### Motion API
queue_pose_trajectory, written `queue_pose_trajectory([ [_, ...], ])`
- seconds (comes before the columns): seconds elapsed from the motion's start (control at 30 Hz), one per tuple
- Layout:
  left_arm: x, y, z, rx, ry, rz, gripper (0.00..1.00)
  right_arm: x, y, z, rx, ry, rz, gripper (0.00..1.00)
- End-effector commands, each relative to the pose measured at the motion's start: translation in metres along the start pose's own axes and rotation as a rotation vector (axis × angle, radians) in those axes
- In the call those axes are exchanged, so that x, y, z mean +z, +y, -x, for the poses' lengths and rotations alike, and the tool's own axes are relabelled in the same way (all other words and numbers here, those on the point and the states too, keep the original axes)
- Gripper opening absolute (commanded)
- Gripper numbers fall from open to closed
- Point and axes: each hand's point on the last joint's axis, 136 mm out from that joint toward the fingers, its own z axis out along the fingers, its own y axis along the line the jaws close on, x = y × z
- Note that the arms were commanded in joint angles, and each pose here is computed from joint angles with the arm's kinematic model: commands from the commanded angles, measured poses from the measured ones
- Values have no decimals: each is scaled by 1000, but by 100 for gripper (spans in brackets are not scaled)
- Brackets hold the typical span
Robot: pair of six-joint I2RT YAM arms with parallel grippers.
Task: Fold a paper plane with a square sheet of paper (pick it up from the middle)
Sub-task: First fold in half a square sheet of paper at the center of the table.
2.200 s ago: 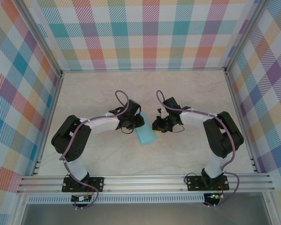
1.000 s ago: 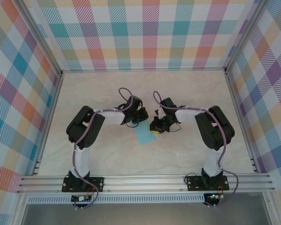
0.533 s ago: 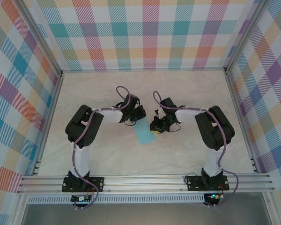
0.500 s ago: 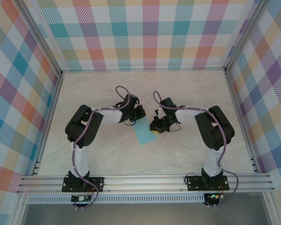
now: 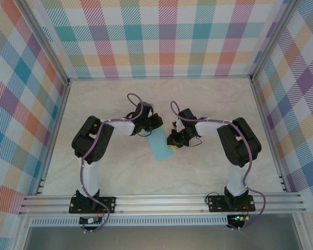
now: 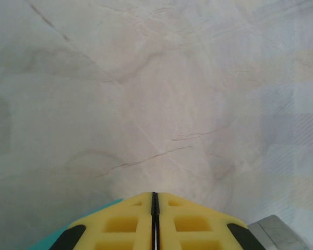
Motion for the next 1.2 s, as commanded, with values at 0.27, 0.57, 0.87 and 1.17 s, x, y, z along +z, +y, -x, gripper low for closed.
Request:
queue_pose_trajectory([
  [0.27,14,28,-4,-4,18,100,9,9,-24,-19,54,69,-79,14],
  [0.57,15,42,-13,18,31,130,6,-14,32,18,-37,-35,57,14],
  [0.87,14,48,-21,33,52,120,5,0,38,60,-38,-110,42,13],
  [1.17,14,54,-22,25,51,125,5,17,26,67,-18,-97,21,12],
])
